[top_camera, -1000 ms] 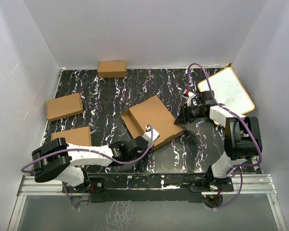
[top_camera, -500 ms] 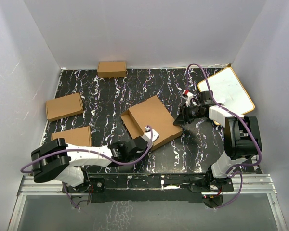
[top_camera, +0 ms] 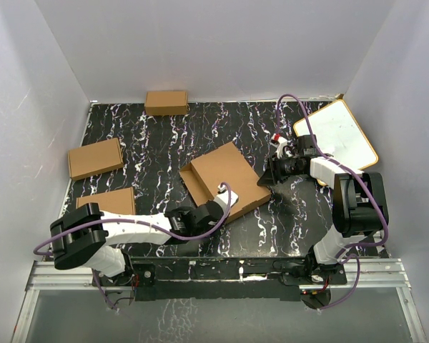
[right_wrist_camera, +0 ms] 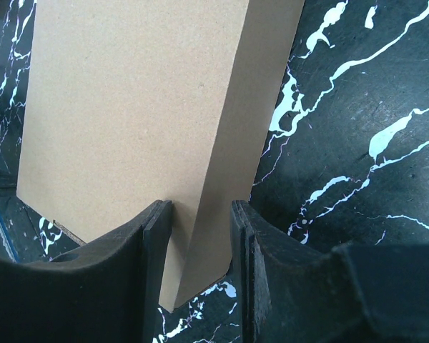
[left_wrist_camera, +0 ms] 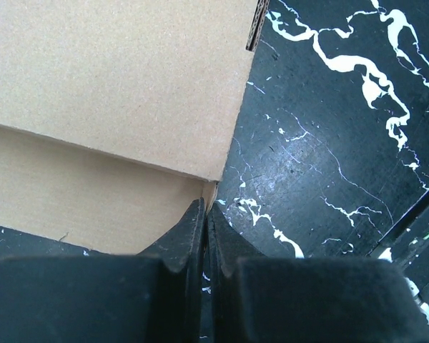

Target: Fold the paper box

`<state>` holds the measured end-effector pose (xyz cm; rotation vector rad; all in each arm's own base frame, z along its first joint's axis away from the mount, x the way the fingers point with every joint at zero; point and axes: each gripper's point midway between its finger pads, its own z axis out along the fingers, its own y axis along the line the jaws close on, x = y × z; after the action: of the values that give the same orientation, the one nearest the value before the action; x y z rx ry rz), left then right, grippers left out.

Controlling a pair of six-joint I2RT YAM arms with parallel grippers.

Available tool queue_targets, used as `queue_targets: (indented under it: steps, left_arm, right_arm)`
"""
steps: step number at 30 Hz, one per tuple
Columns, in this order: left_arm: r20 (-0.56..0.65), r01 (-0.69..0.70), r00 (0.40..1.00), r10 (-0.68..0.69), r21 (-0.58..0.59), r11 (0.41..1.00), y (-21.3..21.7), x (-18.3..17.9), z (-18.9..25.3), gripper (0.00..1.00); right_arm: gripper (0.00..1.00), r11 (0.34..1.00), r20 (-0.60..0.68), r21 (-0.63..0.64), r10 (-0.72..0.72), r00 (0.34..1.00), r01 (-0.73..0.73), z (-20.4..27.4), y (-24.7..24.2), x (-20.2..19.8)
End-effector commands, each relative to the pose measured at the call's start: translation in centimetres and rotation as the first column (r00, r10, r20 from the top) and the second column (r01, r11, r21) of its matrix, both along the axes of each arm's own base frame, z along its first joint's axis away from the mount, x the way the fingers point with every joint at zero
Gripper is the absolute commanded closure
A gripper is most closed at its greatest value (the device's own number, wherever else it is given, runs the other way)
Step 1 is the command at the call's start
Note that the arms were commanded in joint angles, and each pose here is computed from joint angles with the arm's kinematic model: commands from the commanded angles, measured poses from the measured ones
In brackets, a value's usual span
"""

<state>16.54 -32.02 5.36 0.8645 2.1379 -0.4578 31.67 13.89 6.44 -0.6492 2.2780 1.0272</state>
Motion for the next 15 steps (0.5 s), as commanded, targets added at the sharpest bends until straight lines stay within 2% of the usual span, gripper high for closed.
queue_targets:
  steps: [1, 6, 10, 12, 15]
  left_arm:
    - [0.070, 0.012, 0.998, -0.004, -0.110, 0.994, -2.3, 1.2, 3.4, 1.00]
    - [0.110, 0.142, 0.985, -0.133, -0.076, 0.987, -2.4, 0.3, 3.0, 1.00]
    - [0.117, 0.155, 0.982, -0.146, -0.073, 0.985, -1.6, -0.1, 3.8, 0.72]
    - [0.126, 0.153, 0.982, -0.138, -0.115, 0.981, -1.3, -0.3, 4.9, 0.62]
    - [0.126, 0.141, 0.985, -0.119, -0.181, 0.973, -0.8, -0.8, 6.4, 0.56]
  right_arm:
    - [0.58, 0.988, -0.082, -0.154, -0.021, 0.996, 0.008, -4.2, -1.7, -1.5]
    - [0.58, 0.988, -0.081, -0.154, -0.020, 0.997, 0.007, -4.2, -1.7, -1.5]
    - [0.58, 0.988, -0.079, -0.154, -0.019, 0.997, 0.007, -4.2, -1.7, -1.4]
    - [0.58, 0.988, -0.078, -0.153, -0.019, 0.997, 0.007, -4.2, -1.7, -1.4]
    - [0.57, 0.988, -0.074, -0.152, -0.015, 0.997, 0.003, -4.0, -1.7, -1.4]
